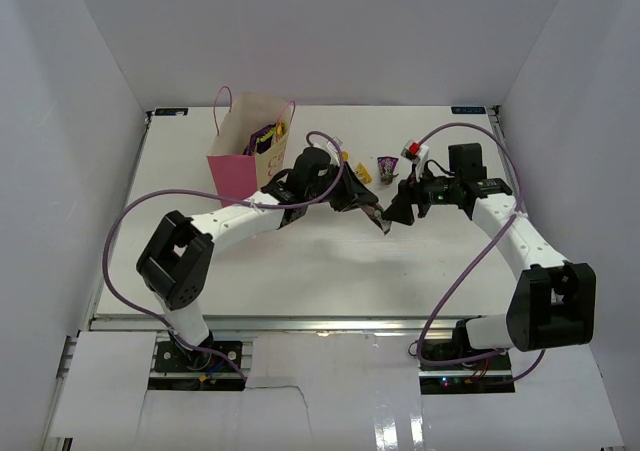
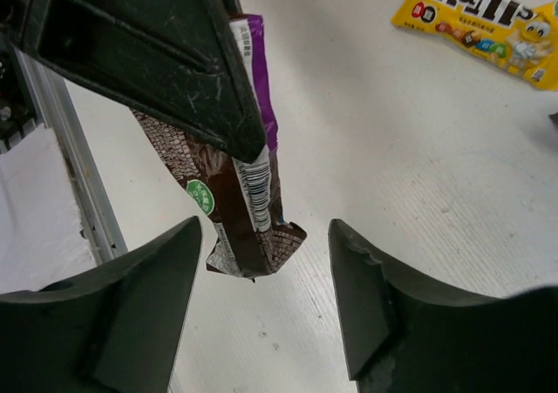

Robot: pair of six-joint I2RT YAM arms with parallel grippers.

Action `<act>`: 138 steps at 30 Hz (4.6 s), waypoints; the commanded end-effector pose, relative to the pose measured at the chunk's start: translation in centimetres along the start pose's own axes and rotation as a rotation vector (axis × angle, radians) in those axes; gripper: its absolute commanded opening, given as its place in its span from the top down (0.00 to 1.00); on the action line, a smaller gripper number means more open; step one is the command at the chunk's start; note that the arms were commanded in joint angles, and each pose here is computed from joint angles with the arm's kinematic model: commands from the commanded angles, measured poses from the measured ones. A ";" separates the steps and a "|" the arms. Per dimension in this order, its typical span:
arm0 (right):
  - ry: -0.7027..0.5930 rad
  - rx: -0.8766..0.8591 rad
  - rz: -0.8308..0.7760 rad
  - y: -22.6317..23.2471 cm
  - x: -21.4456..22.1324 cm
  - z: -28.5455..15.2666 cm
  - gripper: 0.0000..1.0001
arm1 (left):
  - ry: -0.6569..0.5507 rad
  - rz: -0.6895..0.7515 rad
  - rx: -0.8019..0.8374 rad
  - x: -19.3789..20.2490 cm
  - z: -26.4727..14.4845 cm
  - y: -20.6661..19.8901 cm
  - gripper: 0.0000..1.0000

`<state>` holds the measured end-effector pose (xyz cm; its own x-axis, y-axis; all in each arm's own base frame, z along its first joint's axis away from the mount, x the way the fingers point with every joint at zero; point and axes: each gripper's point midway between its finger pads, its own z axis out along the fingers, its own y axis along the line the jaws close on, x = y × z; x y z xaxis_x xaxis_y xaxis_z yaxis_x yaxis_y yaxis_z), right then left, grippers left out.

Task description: Place the snacks into the paper bag

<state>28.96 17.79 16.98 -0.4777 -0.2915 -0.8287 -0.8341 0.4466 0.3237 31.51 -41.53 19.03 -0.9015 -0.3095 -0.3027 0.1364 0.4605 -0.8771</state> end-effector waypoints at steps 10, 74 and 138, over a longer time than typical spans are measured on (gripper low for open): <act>-0.099 0.022 -0.162 -0.4 -6.4 -2.5 0.25 | -0.297 0.588 -0.072 -9.6 -14.6 -10.7 0.86; 0.097 0.297 0.294 -12.3 1.0 4.4 0.92 | -0.354 0.299 0.165 -6.5 -18.7 -5.7 0.02; -0.029 -0.114 -0.191 2.0 -5.5 1.3 0.30 | -0.689 0.640 -0.712 -25.4 -27.7 -2.2 0.73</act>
<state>29.30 21.50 20.55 -0.3408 -0.3350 -0.8784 -0.9269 0.2759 0.2544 41.91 -12.91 40.09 -0.2967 -0.2180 -0.9298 0.0650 0.9667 -0.2474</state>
